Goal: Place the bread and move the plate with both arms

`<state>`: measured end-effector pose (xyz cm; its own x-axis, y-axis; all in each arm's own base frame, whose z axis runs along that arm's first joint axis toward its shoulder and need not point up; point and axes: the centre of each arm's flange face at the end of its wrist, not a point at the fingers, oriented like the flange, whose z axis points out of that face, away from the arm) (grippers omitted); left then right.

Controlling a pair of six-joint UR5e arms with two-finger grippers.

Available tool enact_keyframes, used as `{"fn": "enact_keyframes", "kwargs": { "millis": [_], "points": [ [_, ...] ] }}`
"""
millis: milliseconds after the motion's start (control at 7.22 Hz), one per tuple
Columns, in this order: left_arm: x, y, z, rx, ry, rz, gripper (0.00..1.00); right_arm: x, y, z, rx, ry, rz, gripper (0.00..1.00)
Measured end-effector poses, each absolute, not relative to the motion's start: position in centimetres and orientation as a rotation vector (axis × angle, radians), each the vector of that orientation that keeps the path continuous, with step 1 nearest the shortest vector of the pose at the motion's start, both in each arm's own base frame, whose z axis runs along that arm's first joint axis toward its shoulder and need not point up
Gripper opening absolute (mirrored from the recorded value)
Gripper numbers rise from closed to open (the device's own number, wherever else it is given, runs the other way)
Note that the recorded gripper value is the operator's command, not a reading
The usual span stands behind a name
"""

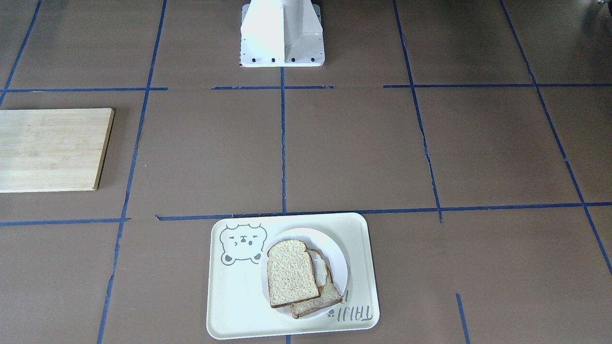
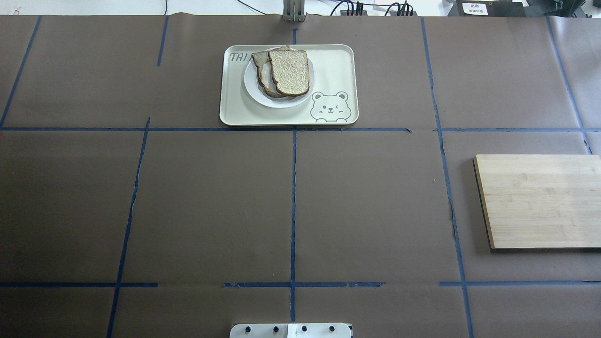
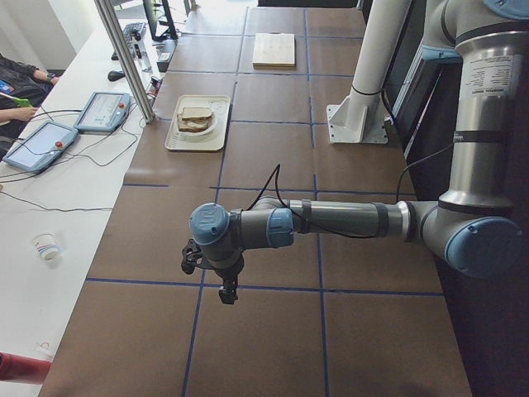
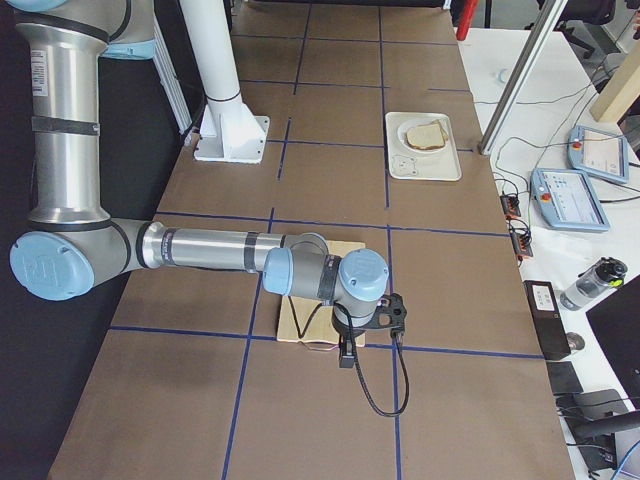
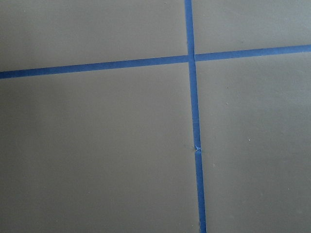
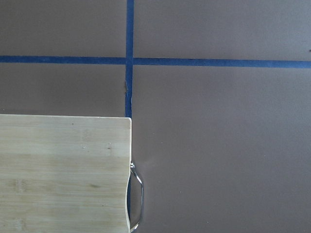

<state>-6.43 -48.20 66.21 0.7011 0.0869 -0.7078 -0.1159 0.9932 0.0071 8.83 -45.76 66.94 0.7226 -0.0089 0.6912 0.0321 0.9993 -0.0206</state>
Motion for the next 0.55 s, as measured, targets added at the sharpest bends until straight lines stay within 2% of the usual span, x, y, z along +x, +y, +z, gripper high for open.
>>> {"fn": "enact_keyframes", "kwargs": {
  "millis": [554],
  "points": [
    [-6.39,-48.23,66.18,-0.039,0.786,0.113,1.0,8.9,-46.0,66.53,-0.026,-0.769,-0.014,1.0]
  ]
}}
